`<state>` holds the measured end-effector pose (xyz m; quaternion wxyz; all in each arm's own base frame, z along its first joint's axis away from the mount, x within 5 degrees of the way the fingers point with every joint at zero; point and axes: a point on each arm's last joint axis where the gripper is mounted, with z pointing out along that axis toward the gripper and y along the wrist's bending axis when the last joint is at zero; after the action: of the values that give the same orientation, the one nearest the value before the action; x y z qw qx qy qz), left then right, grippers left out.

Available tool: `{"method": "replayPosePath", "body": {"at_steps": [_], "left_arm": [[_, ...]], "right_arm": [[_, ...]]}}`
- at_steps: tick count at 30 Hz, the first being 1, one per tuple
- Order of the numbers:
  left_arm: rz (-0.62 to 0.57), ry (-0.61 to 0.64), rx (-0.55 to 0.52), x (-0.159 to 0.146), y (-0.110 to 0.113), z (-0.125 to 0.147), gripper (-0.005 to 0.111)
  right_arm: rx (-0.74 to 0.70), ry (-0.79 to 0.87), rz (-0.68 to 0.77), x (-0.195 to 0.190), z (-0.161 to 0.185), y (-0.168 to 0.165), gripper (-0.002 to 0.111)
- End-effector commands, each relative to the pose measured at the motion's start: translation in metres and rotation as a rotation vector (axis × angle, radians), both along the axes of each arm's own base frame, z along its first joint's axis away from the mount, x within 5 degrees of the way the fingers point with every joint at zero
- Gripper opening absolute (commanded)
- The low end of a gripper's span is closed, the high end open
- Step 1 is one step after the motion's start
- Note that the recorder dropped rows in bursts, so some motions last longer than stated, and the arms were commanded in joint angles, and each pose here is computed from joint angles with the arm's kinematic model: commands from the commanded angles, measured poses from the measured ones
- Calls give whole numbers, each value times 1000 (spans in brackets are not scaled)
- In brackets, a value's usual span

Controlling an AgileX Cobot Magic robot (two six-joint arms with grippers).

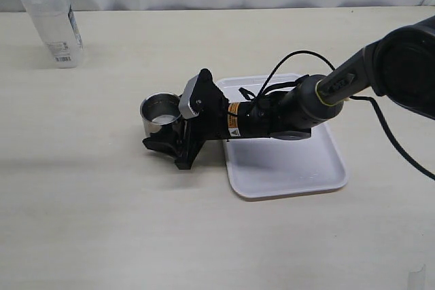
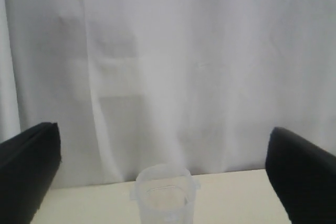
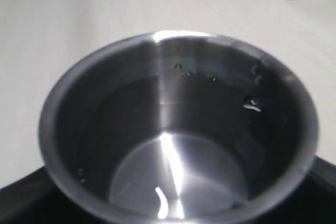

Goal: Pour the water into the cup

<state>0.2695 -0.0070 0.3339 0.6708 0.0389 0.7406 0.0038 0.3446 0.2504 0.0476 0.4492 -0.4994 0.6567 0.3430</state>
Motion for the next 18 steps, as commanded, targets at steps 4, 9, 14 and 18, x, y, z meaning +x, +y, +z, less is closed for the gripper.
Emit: {"method": "replayPosePath", "body": {"at_steps": [4, 9, 14, 18], "left_arm": [[-7, -85, -36, -40, -1, 12, 105], [-6, -131, -43, -64, -1, 16, 105], [-5, -159, -43, -85, 0, 17, 105], [-3, -180, -43, -99, 1, 17, 105]], "right_arm": [[-29, -7, 2, 1, -2, -3, 4], [-29, -7, 2, 1, -2, -3, 4], [-29, -7, 2, 1, -2, -3, 4], [-29, -7, 2, 1, -2, -3, 4]]}}
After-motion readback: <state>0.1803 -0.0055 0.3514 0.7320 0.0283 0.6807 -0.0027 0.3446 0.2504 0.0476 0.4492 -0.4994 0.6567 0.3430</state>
